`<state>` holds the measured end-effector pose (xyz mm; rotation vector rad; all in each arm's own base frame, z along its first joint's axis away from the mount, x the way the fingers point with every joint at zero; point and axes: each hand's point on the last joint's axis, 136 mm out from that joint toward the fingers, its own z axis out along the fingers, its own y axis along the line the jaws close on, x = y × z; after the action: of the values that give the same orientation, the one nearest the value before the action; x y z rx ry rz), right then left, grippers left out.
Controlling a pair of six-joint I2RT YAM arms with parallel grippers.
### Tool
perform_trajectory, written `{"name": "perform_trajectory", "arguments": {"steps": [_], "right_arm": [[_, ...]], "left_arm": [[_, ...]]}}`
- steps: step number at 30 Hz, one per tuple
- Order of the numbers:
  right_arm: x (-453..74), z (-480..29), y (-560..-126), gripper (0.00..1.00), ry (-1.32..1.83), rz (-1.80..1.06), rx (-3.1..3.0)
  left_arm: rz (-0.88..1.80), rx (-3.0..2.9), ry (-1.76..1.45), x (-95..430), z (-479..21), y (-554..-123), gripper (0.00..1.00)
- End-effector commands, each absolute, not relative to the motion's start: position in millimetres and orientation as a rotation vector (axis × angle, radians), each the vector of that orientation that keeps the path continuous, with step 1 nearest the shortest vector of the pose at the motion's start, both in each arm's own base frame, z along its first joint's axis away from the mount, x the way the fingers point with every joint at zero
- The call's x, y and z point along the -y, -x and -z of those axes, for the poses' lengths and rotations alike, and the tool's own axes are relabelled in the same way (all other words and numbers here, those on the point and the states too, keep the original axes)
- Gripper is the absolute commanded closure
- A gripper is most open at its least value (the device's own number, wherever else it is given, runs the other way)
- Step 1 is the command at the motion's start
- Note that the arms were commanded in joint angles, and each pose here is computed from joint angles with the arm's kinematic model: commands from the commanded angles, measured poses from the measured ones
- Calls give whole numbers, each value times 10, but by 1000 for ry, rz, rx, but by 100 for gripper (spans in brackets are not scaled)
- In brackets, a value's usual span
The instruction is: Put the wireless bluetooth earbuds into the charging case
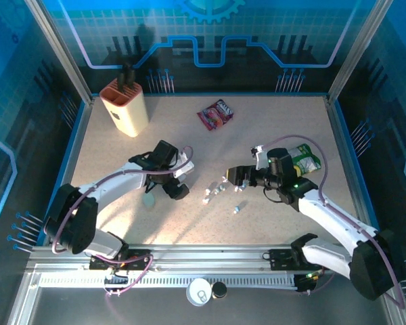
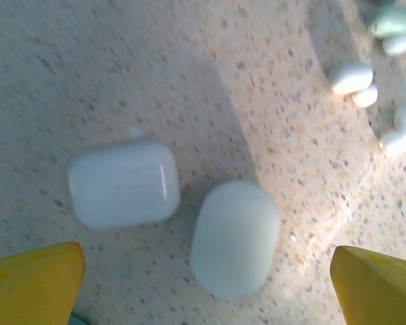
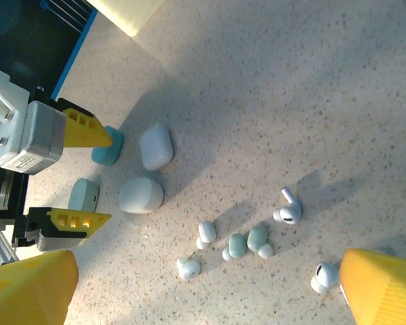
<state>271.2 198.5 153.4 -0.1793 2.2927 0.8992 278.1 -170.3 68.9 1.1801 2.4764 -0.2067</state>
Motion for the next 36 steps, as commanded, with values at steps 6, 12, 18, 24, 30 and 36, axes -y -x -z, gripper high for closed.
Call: {"name": "perform_trajectory", "arguments": {"steps": [6, 12, 18, 24, 30, 36], "right_arm": [[-2093, -1367, -2688, 0, 148, -927, -2348], [-2074, -1350, -2688, 0, 160, -898, -2357], [-2031, -1319, -2679, 0, 151, -869, -2366], [-2032, -1329, -2680, 0, 136, -878, -2365], [-1985, -1313, -2663, 0, 70, -862, -2414], [-1930, -1307, -2608, 0, -21, -945, -2467]], "left_arm": [[205, -2647, -1238, 1663, -523, -2653, 12], [223, -2681, -1267, 1729, -397, -2703, 19], [226, -2712, -1289, 1746, -289, -2666, 28], [211, -2736, -1323, 1772, -137, -2616, 36], [207, -2753, -1333, 1797, -75, -2592, 51], [213, -2681, -1330, 1841, -223, -2616, 57]]}}
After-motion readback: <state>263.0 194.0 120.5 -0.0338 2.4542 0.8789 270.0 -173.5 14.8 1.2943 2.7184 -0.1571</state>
